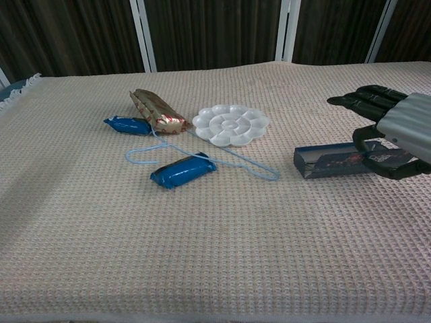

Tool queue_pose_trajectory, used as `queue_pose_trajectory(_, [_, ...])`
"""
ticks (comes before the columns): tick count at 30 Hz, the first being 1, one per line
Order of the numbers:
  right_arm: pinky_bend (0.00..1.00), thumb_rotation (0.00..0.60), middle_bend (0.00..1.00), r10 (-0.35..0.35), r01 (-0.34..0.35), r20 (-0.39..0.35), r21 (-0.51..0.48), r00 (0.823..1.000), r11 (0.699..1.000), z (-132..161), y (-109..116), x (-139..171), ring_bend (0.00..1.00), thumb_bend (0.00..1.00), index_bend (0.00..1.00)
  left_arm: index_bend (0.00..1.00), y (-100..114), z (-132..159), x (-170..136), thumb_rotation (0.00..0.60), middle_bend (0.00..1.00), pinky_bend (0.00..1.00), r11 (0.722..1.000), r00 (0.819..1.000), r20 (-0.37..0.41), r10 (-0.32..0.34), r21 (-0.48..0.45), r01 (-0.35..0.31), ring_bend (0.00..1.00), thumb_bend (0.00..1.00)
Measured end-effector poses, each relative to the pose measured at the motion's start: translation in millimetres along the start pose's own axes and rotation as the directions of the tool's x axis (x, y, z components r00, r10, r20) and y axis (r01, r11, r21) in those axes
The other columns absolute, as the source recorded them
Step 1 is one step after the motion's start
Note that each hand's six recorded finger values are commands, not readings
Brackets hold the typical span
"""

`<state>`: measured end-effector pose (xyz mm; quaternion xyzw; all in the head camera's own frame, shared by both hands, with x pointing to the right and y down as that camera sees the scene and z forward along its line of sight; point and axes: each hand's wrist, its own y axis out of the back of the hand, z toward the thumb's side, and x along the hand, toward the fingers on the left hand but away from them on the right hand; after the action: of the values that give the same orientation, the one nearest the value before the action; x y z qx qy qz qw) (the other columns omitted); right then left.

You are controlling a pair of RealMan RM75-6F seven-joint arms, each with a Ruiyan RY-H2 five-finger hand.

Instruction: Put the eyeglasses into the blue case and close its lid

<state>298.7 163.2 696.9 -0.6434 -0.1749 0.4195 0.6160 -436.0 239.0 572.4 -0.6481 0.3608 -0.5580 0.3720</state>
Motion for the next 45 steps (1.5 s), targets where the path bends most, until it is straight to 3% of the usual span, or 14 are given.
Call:
queue_pose_trajectory(25, [0.0, 0.6, 0.12, 0.059, -0.041, 0.126, -0.136, 0.99, 0.99, -19.2, -7.7, -34.8, 0.0, 0.66, 0.73, 0.0, -1.5, -2.7, 1.4, 0.6, 0.0, 0.16, 1.0, 1.0, -0.011, -0.012, 0.007, 0.012, 0.01, 0.41])
queue_pose_trajectory(41, [0.0, 0.6, 0.12, 0.121, -0.088, 0.19, -0.177, 0.974, 0.98, -37.5, -22.1, -40.9, 0.0, 0.66, 0.72, 0.0, -4.6, -2.4, 1.1, 0.6, 0.0, 0.16, 1.0, 1.0, -0.017, -0.022, 0.018, 0.022, 0.01, 0.41])
queue_pose_trajectory(45, [0.0, 0.6, 0.12, 0.124, -0.092, 0.204, -0.16, 0.971, 0.983, -42.4, -23.6, -42.3, 0.0, 0.66, 0.68, 0.0, -6.0, -1.7, 2.1, 0.6, 0.0, 0.16, 0.999, 1.0, -0.016, -0.026, 0.022, 0.027, 0.01, 0.41])
